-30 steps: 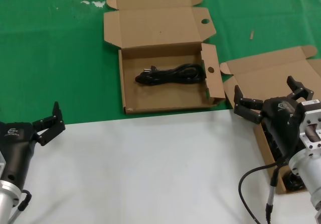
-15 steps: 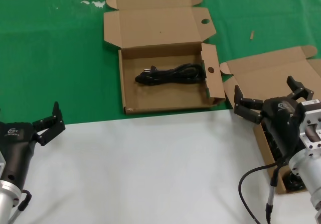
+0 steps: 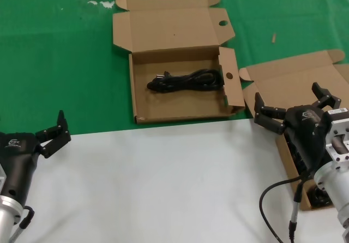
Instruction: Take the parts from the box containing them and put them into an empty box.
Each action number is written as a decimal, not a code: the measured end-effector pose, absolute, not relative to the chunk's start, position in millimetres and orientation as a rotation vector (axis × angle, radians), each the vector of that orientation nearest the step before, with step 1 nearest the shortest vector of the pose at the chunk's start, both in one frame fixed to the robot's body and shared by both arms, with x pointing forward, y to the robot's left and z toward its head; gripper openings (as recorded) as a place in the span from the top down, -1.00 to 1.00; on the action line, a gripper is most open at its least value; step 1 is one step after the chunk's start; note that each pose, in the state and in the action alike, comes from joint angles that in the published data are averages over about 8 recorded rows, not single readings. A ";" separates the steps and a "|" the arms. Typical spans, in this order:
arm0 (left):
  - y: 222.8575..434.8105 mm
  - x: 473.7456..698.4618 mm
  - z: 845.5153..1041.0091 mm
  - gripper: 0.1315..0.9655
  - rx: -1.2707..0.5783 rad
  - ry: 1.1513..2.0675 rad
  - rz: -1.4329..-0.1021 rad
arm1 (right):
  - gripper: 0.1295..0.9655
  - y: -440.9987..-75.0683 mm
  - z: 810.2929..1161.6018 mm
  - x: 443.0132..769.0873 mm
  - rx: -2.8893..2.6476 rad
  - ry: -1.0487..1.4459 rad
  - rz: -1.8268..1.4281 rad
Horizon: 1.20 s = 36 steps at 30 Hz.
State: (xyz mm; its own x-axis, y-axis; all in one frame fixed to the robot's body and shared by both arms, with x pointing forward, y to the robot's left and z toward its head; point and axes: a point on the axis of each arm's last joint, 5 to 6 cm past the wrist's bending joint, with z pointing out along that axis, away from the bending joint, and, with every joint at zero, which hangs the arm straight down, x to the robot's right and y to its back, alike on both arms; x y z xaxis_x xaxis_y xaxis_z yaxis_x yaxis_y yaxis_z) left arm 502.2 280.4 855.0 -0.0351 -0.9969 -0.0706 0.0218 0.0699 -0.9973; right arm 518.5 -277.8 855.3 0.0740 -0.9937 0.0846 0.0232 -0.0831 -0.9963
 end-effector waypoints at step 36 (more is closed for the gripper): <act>280.4 502.2 855.0 -1.00 -1.125 1.253 -1.193 | -1.00 -277.8 855.3 518.5 -1.290 1.098 -1.224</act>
State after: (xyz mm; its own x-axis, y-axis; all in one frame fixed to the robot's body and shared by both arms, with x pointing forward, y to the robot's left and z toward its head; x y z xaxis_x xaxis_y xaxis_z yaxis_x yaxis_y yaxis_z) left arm 502.2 280.4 855.0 -0.0351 -0.9969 -0.0707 0.0218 0.0699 -0.9973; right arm 518.5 -277.8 855.3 0.0740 -0.9937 0.0846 0.0232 -0.0831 -0.9963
